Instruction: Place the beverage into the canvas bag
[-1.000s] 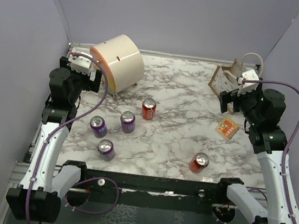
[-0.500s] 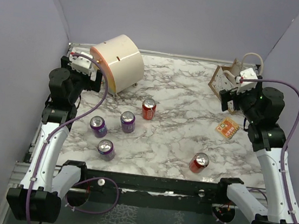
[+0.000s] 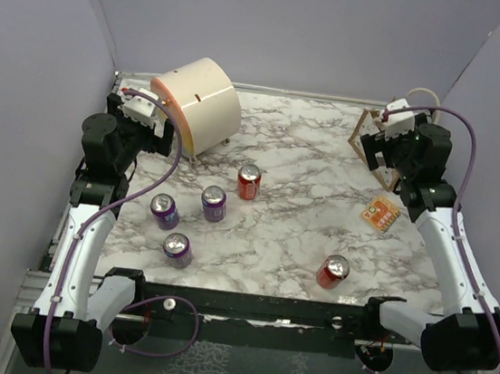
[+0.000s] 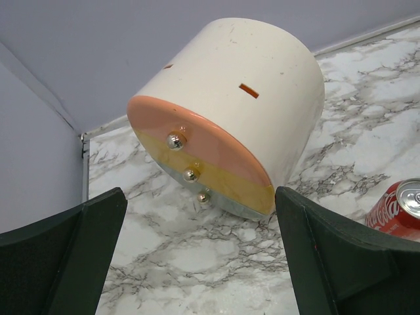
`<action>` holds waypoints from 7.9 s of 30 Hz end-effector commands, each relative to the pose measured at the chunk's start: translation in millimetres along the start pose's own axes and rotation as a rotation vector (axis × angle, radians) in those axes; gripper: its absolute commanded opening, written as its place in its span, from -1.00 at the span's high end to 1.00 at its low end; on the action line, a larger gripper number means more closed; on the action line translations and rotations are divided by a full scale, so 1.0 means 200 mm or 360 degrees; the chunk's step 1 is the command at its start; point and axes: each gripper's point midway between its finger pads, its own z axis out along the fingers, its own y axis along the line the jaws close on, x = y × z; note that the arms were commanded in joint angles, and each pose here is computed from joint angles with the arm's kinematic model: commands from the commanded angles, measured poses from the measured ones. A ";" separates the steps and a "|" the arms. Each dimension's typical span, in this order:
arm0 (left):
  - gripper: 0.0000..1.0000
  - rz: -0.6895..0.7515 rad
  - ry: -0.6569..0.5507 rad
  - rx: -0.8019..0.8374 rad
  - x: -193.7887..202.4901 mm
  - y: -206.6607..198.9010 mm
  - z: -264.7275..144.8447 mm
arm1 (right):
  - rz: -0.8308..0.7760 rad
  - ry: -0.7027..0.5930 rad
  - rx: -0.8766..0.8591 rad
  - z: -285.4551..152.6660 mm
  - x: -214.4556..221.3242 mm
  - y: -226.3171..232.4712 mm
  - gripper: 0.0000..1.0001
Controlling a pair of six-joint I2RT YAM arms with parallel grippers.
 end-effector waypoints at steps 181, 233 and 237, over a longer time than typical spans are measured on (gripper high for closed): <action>-0.98 0.0198 0.0243 0.0885 0.21 -0.56 0.14 | -0.0361 -0.0235 -0.1252 -0.74 -0.34 0.77 0.82; 1.00 0.0602 -0.0104 0.2098 0.07 -1.60 0.13 | 0.0000 0.0081 -0.1444 -0.50 -0.15 0.98 0.98; 0.98 0.0633 -0.0096 0.2143 0.12 -1.60 0.08 | 0.0026 0.0126 -0.1264 -0.34 -0.20 0.92 0.98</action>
